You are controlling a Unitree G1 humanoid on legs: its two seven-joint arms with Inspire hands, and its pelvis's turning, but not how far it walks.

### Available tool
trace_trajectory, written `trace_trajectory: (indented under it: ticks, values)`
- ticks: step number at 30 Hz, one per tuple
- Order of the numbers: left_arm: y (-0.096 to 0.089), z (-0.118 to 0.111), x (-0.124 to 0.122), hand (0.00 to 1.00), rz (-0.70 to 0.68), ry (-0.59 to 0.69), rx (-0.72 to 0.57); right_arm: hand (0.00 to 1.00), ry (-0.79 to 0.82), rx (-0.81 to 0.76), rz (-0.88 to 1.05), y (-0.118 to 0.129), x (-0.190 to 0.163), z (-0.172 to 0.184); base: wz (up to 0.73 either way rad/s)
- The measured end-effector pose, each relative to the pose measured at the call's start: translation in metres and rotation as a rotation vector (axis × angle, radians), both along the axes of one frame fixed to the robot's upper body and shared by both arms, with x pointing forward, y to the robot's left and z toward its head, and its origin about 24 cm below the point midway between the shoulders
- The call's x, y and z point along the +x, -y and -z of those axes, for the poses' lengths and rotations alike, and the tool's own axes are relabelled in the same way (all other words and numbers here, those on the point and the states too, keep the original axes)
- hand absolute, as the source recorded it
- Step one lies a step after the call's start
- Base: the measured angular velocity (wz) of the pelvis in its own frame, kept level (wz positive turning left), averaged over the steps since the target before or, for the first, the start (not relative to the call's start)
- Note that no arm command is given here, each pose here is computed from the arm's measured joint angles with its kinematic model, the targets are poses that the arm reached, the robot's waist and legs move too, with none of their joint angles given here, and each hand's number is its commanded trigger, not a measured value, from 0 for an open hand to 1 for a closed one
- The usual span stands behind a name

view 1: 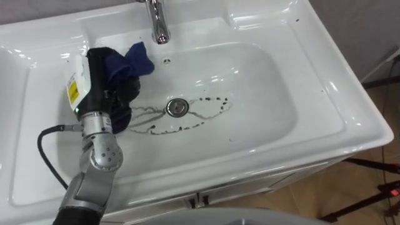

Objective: Wipe basin

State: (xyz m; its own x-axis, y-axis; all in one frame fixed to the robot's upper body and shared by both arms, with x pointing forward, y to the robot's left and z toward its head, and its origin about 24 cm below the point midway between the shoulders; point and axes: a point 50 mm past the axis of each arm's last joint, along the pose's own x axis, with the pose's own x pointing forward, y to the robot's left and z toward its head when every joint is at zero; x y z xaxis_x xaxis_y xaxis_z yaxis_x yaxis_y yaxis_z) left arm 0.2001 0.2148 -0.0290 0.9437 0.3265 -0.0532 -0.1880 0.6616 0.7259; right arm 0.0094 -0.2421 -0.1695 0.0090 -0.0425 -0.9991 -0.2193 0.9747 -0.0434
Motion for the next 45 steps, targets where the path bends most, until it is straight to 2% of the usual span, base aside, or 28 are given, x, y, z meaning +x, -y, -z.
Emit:
trace_trajectory:
  ticks: [3, 17, 26, 32, 42, 45]
  values:
    - [-0.005, 0.015, -0.008, 1.00, -0.023, -0.102, 0.009, 0.00, -0.013, -0.006, 0.009, 0.001, -0.003, 0.000, 0.02]
    - [-0.003, 0.025, -0.013, 1.00, -0.006, -0.172, 0.041, 0.00, -0.014, -0.043, 0.021, 0.004, 0.000, -0.001, 0.00]
    - [-0.003, 0.025, -0.013, 1.00, 0.028, -0.202, 0.155, 0.00, 0.011, -0.052, 0.015, 0.005, 0.006, -0.001, 0.00]
    - [-0.003, 0.031, -0.015, 1.00, 0.028, -0.239, 0.135, 0.00, 0.027, -0.072, 0.033, 0.005, 0.008, -0.001, 0.00]
    - [-0.005, 0.050, -0.008, 1.00, 0.067, -0.388, 0.071, 0.00, 0.007, -0.069, 0.020, 0.005, 0.010, -0.002, -0.06]
    - [-0.001, 0.056, -0.009, 1.00, 0.051, -0.420, -0.037, 0.00, 0.003, -0.071, 0.034, 0.005, 0.010, -0.002, -0.13]
